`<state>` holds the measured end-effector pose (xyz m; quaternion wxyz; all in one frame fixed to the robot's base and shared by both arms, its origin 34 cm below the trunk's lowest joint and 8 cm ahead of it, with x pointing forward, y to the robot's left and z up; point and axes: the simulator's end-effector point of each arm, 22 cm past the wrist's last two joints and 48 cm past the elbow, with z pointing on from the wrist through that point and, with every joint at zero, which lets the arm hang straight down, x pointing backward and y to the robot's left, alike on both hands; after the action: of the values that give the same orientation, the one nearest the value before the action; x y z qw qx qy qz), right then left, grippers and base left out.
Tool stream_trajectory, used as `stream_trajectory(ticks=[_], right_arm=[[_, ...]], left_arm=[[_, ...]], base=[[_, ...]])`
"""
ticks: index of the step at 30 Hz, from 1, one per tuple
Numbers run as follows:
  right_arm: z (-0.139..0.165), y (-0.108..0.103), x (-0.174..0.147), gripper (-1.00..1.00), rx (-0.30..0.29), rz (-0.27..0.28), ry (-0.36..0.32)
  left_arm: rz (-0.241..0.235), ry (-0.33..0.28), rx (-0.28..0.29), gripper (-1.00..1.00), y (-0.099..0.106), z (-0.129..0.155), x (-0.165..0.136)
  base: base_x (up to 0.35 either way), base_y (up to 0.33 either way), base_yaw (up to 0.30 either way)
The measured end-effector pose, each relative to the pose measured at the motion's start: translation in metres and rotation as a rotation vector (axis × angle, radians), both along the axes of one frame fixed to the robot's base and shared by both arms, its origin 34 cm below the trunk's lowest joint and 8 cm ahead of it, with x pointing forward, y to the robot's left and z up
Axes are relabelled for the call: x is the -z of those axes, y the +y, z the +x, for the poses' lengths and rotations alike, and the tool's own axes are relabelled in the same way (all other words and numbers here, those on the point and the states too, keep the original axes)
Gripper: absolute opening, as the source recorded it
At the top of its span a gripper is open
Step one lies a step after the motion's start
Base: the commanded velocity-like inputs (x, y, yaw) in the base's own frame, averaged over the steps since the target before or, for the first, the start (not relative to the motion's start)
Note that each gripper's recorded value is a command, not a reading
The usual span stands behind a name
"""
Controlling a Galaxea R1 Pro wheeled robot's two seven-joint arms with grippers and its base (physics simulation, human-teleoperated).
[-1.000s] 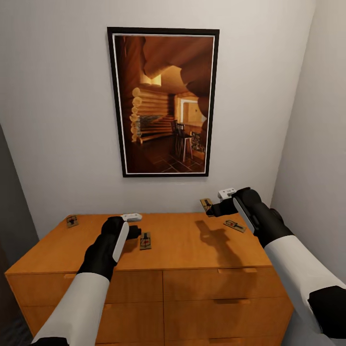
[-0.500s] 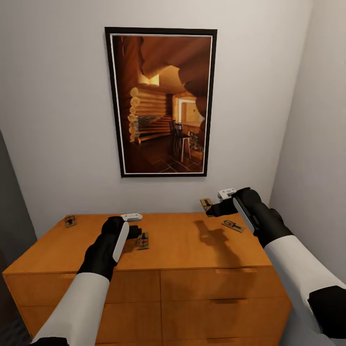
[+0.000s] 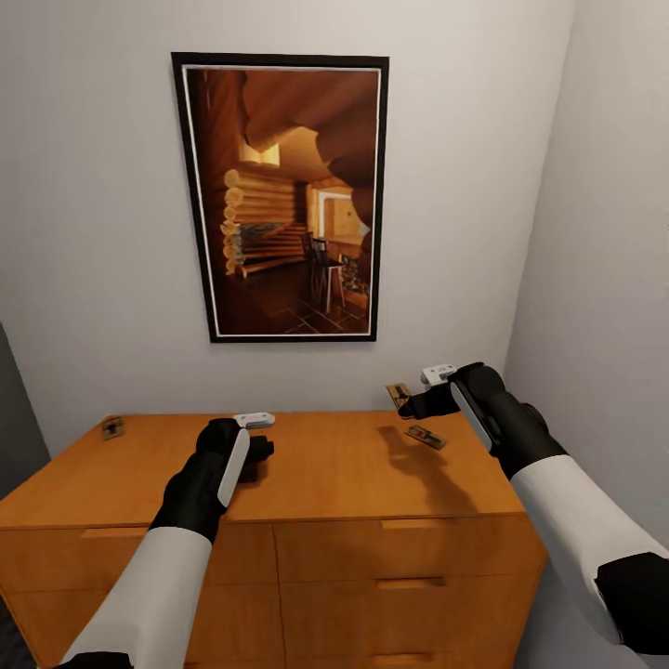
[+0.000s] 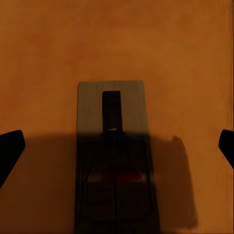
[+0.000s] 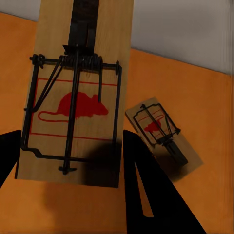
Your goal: Take the four mousetraps from the cabinet in the bathroom and place them on the bathroom floor. Make sure all four end up on the same floor surface, and ensure that at least two of them are either under or directly next to the same bathroom sink.
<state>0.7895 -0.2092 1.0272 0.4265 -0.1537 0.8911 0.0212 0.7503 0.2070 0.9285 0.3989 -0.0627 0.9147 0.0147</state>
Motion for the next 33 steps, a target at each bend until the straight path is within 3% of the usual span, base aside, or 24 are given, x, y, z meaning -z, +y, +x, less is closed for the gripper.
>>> stream_trajectory(ticks=[33], right_arm=[[0.0,0.002,0.001,-1.0,-0.004,-0.004,0.0]], left_arm=[[0.054,0.018,-0.063,1.0,0.018,-0.003,0.005]], base=[[0.0,-0.005,0.0]])
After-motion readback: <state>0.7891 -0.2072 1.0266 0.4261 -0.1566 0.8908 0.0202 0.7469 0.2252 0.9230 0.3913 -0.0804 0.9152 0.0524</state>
